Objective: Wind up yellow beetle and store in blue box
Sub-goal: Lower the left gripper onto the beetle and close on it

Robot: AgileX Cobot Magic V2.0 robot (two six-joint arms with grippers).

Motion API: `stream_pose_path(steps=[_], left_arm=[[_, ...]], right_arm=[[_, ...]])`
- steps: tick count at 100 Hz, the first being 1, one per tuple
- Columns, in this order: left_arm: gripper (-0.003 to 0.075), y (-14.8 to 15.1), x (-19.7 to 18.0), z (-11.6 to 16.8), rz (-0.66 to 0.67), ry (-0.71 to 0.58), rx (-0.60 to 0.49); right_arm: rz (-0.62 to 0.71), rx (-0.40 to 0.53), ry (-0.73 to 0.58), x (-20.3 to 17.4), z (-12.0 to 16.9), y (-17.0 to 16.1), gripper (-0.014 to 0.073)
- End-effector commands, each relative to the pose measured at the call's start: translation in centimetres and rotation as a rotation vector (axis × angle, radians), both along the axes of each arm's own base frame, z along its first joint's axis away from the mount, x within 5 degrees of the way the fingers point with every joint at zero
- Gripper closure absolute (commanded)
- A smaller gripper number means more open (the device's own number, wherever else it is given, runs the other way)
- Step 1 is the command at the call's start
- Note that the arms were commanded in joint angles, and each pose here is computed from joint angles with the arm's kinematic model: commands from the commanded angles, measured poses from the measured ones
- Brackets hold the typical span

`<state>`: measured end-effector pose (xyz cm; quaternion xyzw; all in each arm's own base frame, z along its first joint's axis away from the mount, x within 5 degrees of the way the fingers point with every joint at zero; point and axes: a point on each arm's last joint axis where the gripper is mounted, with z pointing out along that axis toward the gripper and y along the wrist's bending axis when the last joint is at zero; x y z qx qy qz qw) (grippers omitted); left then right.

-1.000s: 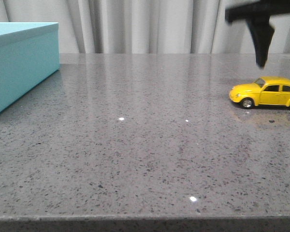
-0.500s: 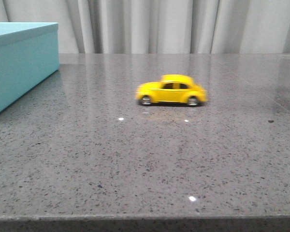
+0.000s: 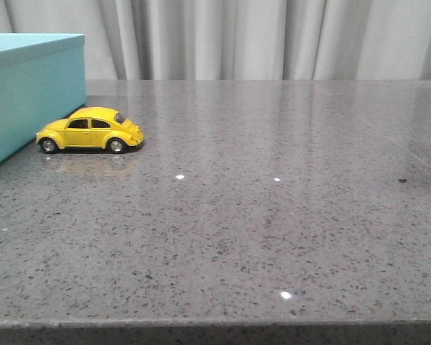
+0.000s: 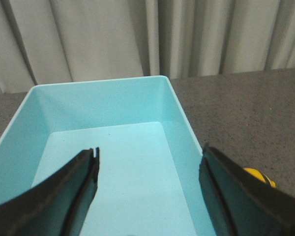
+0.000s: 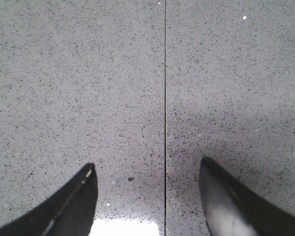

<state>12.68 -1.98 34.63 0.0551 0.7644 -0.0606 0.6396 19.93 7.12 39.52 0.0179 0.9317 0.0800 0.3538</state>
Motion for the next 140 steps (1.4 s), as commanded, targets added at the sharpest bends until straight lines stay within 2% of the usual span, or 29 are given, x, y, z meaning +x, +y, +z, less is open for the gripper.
stream_pose_path(steps=[1, 21, 34, 40, 48, 61, 75, 87, 100, 140], left_arm=[[0.0288, -0.8, 1.1, 2.0, -0.049, -0.051, 0.033], [0.0287, -3.6, 4.3, 3.0, -0.215, 0.056, 0.198], [0.0287, -6.0, 7.2, 3.3, -0.376, 0.169, 0.419], [0.0284, -7.1, 8.4, 3.5, -0.438, 0.216, 0.486], [0.0232, -8.6, 10.0, 3.8, -0.520, 0.274, 0.561], [0.0127, -10.4, 12.6, 4.2, -0.578, 0.323, 0.638], [0.0135, -11.6, 15.2, 4.1, -0.619, 0.373, 0.756], [0.0135, -12.4, 17.0, 2.7, -0.696, 0.451, 0.867], [0.0135, -13.1, 18.0, 1.1, -0.752, 0.468, 0.929], [0.0135, -15.1, 19.1, -1.8, -0.842, 0.509, 0.993]], right_arm=[[0.015, 0.034, -0.117, -0.8, 1.9, -0.4, 0.0139], [0.018, 0.060, -0.132, -1.8, 2.5, -0.7, 0.0139], [0.020, 0.076, -0.129, -2.3, 2.6, -0.7, 0.0139], [0.021, 0.081, -0.136, -2.5, 2.8, -0.8, 0.0139], [0.021, 0.084, -0.144, -2.8, 2.9, -0.9, 0.0139], [0.022, 0.090, -0.151, -3.0, 3.1, -1.0, 0.0139], [0.034, 0.081, -0.162, -3.2, 3.2, -1.1, 0.0139], [0.051, 0.071, -0.170, -3.4, 3.3, -1.1, 0.0139], [0.069, 0.061, -0.172, -3.5, 3.3, -1.1, 0.0139], [0.074, 0.057, -0.169, -3.5, 3.3, -1.1, 0.0139]])
